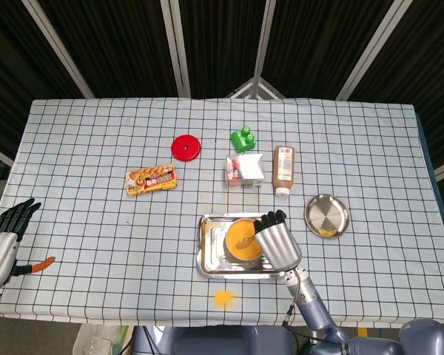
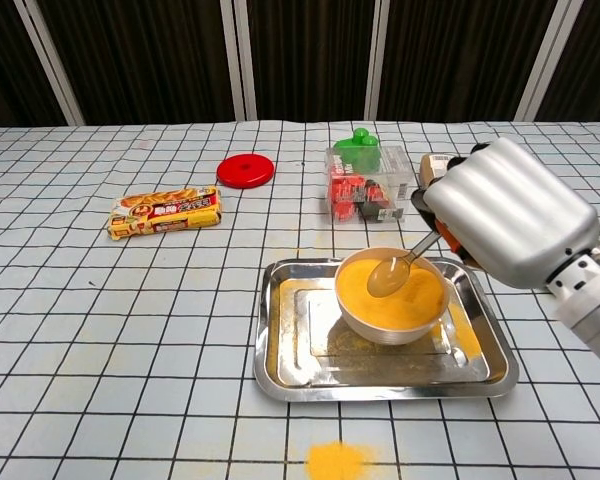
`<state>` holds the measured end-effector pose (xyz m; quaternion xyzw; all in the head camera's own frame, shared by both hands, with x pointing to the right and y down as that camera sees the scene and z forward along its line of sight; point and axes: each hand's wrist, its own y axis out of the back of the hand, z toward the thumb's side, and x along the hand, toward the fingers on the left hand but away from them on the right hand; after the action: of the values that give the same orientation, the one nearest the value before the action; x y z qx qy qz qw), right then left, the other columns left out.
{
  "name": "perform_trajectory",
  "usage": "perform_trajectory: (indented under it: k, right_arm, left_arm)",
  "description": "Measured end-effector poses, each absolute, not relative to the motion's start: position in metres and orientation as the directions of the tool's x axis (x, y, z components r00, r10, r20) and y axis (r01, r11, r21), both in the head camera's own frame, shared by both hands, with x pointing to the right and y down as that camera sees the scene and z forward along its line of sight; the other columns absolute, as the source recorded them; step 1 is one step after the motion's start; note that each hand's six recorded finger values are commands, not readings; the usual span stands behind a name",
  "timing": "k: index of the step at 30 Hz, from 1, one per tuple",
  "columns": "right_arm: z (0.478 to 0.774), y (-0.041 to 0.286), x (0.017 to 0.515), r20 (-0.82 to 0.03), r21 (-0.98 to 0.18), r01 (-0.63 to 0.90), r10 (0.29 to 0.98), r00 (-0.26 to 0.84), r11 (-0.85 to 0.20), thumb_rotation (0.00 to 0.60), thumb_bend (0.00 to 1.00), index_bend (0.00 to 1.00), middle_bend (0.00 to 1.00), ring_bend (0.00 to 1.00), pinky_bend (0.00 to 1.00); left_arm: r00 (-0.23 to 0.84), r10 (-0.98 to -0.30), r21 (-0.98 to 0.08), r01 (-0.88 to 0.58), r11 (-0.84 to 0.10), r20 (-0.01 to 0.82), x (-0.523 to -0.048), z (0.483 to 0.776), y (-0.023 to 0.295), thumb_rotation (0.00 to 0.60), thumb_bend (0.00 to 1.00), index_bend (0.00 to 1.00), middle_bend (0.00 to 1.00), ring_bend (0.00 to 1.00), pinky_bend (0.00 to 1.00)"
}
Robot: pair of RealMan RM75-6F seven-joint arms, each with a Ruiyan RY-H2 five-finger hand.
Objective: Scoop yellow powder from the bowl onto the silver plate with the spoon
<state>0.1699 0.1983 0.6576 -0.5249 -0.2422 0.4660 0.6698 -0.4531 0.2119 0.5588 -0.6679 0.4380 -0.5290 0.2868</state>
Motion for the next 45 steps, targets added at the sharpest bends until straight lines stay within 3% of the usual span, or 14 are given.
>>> perform_trajectory:
  k: [29,45]
  right_arm:
    - [0.677,0.213,0.19,-0.167,-0.915,-0.398,0.838,0.52,0.064,0.6,0.68,0.79,0.59,0.5,0.5]
    - [0.688,0.195,0.182,-0.151,-0.922,-0.381,0.851,0.503,0.061,0.6,0.68,0.79,0.59,0.5,0.5]
  left_arm:
    - [0.054,-0.885,-0.845,-0.273,-0.459,0.463,-0.451,0.561,0.213,0.6,0.0,0.0,0.0,0.0,0.0]
    - [0.045,-0.883,-0.844,-0.275,-0.461,0.467,-0.453,0.562,0.213,0.6,0.0,0.0,0.0,0.0,0.0]
